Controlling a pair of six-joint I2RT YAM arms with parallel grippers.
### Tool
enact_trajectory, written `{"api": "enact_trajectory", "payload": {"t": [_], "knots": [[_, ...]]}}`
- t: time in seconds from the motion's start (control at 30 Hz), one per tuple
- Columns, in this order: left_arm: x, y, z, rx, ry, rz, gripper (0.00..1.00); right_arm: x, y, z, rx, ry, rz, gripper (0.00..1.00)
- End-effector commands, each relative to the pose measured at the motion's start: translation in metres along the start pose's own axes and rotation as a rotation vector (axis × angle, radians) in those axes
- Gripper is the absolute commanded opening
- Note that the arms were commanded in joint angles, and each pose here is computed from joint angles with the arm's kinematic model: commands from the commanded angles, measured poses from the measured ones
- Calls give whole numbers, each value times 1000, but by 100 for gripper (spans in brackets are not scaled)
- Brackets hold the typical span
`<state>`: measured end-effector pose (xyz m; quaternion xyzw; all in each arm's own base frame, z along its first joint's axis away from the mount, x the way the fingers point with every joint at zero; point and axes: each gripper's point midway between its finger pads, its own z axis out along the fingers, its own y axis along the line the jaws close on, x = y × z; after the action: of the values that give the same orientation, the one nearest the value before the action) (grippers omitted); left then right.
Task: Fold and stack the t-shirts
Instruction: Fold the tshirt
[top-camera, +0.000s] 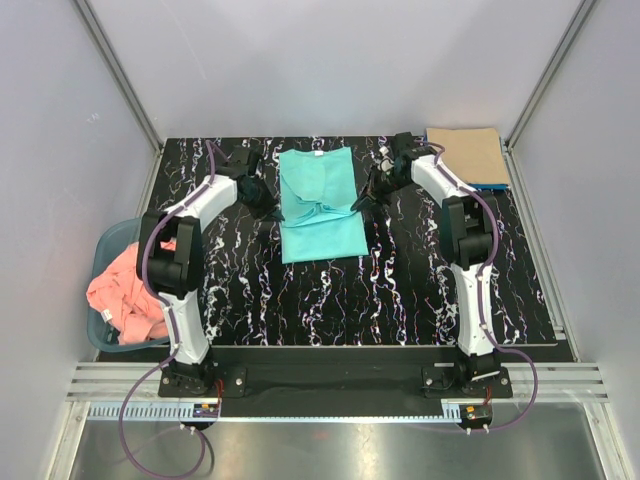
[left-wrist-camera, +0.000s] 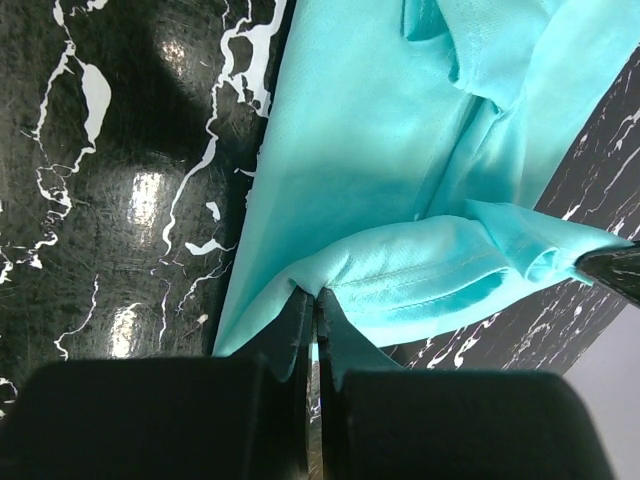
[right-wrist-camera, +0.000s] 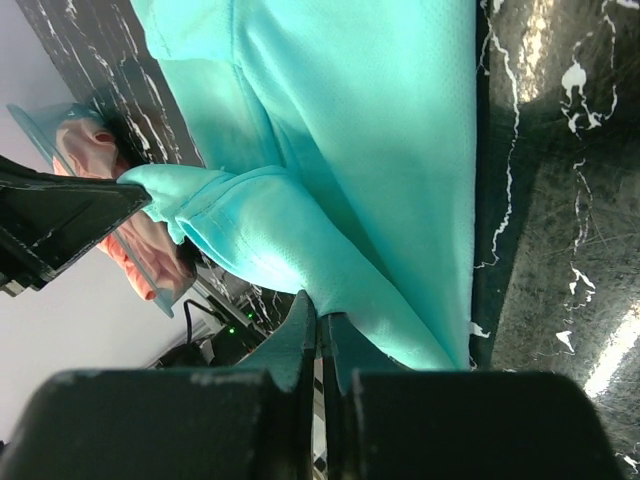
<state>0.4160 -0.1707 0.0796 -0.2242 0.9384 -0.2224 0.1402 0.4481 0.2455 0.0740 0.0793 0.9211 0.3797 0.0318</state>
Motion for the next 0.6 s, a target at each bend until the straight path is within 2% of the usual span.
{"api": "enact_trajectory", "payload": {"t": [0.0, 0.27, 0.4, 0.5, 0.57], "knots": [[-19, -18, -8, 65, -44, 16, 1, -13, 20, -11, -57, -31, -23, 0], [-30, -22, 0, 74, -43, 8, 1, -26, 16, -2, -60, -26, -13, 1], [-36, -23, 11, 72, -40, 4, 4, -35, 16, 1, -66, -40, -9, 4], [-42, -22, 20, 61, -43, 10, 18, -41, 10, 5, -66, -43, -1, 8], [-51, -24, 18, 45, -65, 44, 31, -47, 4, 8, -62, -50, 4, 20]]}}
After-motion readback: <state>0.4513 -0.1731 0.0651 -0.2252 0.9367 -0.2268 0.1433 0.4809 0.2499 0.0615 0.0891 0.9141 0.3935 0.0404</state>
